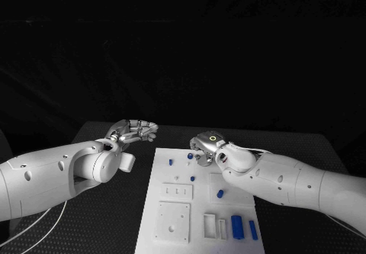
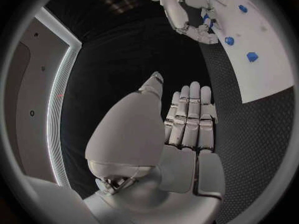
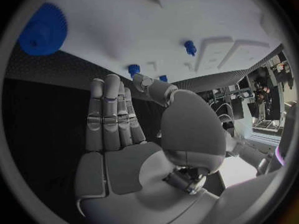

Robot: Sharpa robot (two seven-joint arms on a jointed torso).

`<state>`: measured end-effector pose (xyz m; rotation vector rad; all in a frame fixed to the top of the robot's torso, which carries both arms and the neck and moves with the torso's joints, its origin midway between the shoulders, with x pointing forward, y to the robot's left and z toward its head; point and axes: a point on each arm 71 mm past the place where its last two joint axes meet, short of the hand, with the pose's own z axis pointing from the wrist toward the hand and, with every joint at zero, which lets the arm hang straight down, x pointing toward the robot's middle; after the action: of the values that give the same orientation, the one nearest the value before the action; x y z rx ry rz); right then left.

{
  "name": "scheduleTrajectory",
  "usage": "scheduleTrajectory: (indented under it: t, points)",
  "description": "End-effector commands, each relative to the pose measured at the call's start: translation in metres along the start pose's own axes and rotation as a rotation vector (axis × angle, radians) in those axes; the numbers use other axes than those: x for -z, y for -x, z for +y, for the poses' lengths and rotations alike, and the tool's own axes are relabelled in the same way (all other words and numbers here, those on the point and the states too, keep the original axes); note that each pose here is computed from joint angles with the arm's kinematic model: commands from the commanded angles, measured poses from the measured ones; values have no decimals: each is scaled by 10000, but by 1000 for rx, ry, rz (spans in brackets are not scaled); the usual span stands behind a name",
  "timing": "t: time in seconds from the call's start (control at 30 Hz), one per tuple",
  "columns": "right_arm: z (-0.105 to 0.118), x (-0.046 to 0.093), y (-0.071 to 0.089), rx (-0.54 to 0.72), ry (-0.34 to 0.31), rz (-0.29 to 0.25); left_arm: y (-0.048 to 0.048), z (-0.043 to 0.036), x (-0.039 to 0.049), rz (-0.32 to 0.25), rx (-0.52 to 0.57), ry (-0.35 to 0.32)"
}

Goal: Assemble the parts on the task board

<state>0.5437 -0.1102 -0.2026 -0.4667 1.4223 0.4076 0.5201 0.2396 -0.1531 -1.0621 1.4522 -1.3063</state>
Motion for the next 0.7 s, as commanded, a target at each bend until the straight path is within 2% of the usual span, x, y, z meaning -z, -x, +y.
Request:
scheduleTrajectory:
  t: [0.03,0.13,0.23,0.37,0.43,0.53,0.7]
  points:
    - [-129,48,147,-107,13,-43,-24,-32,5,15,4,-15]
    - [-294,104,286,-118,-3,-59,-13,-36,9,12,4,-18]
    - [-465,179,391,-117,-24,-52,6,-36,7,8,2,-19]
    - [-644,264,479,-136,-56,-34,19,-35,4,4,1,-19]
    - [-741,319,508,-158,-72,-46,23,-35,1,3,1,-20]
    - [-879,356,476,-196,-114,7,22,-33,-8,3,0,-20]
    - [-1039,390,392,-200,-144,102,19,-32,-9,5,1,-19]
